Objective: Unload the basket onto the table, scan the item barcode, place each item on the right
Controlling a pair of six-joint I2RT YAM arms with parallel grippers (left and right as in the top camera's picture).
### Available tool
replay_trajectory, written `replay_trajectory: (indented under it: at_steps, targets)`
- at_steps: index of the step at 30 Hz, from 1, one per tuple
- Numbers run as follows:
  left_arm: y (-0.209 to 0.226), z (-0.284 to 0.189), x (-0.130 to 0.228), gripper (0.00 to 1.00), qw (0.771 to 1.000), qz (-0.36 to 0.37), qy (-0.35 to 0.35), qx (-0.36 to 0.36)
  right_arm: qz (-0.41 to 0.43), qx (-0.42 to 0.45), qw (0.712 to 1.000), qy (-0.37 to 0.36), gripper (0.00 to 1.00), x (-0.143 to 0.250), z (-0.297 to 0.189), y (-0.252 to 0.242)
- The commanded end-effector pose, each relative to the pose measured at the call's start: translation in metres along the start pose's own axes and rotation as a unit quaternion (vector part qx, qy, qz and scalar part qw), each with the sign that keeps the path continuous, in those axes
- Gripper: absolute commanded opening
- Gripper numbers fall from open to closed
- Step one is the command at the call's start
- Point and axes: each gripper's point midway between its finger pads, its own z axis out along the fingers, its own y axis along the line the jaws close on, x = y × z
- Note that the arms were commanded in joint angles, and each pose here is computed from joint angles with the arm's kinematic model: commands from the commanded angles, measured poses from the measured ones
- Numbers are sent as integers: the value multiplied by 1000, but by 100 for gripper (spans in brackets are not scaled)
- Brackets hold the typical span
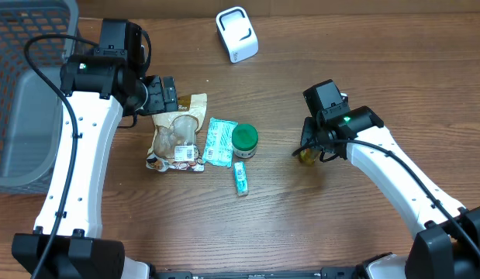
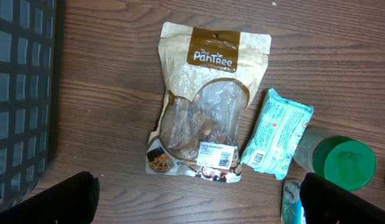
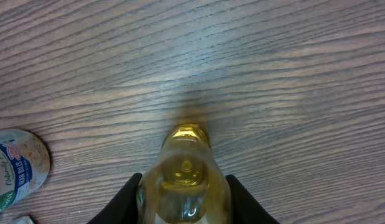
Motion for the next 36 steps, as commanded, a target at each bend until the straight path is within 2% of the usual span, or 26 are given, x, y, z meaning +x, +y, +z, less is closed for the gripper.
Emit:
replay_trajectory:
  at_steps: [1,13,17,23,28,31,36]
  targets:
    - [-1,3,1,99,1000,5,5,1,-1,-5,1000,0,6,2,0,3]
    - [-1,3,1,100,1000,5,5,1,0,-7,1000,-2,4,1,0,3]
    - [-1,3,1,100,1000,5,5,1,-33,-20,999,-26,4,-15,-10,12]
    - [-1,3,1,100,1000,5,5,1,-78,-59,990,-105,4,-72,-74,36]
    - [-1,3,1,100,1000,5,5,1,-76,-102,973,-191,4,-119,-139,56]
    - [-1,3,1,100,1000,5,5,1,-123,-124,956,-234,4,-133,-164,73]
    - [-1,3,1,99,1000,5,5,1,-186,-135,935,-269,4,-137,-175,94]
